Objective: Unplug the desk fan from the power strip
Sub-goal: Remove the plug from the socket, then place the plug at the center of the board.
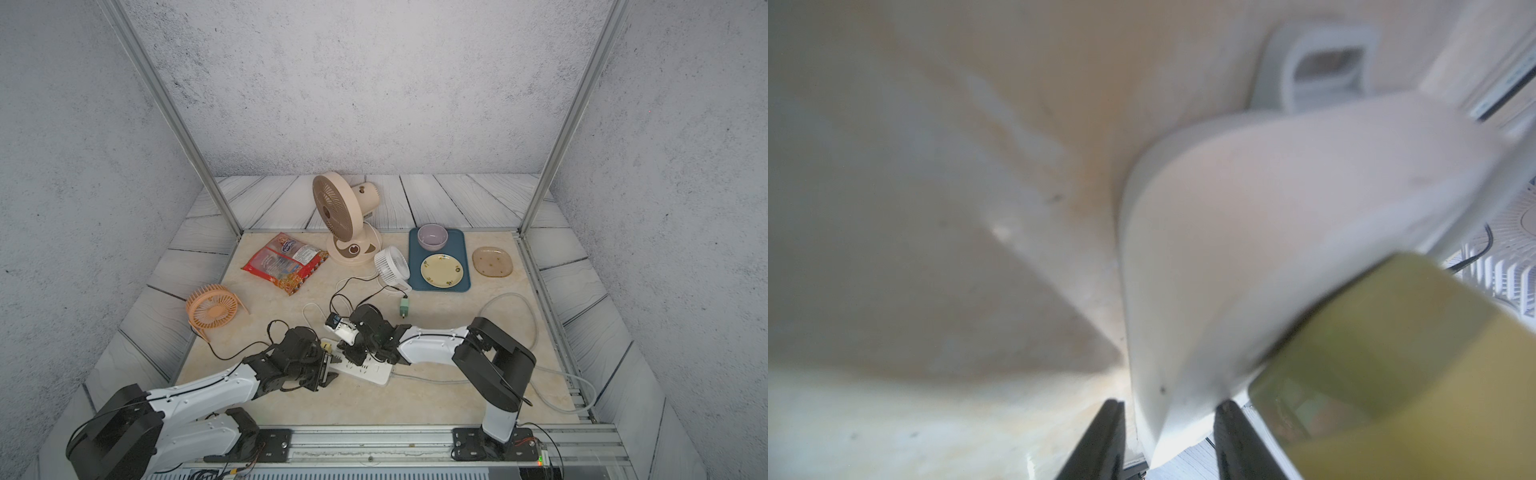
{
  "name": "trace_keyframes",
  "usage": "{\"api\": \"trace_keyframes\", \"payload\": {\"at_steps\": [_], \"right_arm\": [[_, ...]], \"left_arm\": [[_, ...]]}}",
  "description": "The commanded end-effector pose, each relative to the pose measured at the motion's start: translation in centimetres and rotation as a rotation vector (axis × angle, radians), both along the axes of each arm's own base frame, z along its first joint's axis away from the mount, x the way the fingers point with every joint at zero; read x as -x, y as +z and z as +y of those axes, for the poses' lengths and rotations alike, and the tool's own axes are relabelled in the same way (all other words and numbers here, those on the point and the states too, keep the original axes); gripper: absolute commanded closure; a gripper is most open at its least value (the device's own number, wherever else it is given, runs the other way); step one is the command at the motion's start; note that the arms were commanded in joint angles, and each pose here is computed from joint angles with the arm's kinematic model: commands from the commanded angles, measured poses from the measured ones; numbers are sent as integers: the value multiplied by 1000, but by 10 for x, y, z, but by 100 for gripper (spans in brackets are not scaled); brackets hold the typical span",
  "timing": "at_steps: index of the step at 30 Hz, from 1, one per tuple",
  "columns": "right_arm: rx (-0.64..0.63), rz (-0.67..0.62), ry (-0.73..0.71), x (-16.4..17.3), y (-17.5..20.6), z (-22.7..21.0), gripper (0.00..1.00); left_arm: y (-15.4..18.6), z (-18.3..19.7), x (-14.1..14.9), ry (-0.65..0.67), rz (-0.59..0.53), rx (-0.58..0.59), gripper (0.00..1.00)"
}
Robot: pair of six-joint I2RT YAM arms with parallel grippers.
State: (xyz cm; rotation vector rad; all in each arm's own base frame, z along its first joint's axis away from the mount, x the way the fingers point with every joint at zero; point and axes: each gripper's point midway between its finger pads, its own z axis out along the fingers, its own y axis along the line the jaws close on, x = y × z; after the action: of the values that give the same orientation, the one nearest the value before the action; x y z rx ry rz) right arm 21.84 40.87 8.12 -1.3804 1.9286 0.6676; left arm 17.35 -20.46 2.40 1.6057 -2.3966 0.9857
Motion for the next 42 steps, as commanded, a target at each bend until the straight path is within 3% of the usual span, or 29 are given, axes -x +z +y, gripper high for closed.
{"api": "trace_keyframes", "payload": {"at_steps": [1, 8, 14, 23, 34, 42], "right_arm": [[-157, -182, 73, -2, 80, 23, 100], [-236, -121, 79, 8, 90, 26, 100], [-256, -121, -26, -9, 94, 18, 100], [-272, -105, -325, -92, 109, -3, 100], [-272, -224, -509, -183, 156, -41, 100], [-259, -263, -587, -222, 158, -56, 100]], "left_arm": [[-71, 79, 85, 41, 376, -341, 59], [-72, 81, 90, 42, 407, -351, 59], [-71, 81, 91, 39, 413, -354, 59], [-53, 80, 72, -5, 301, -378, 54], [-45, 74, 53, -35, 210, -378, 50], [27, 67, 0, -154, -66, -474, 45]]}}
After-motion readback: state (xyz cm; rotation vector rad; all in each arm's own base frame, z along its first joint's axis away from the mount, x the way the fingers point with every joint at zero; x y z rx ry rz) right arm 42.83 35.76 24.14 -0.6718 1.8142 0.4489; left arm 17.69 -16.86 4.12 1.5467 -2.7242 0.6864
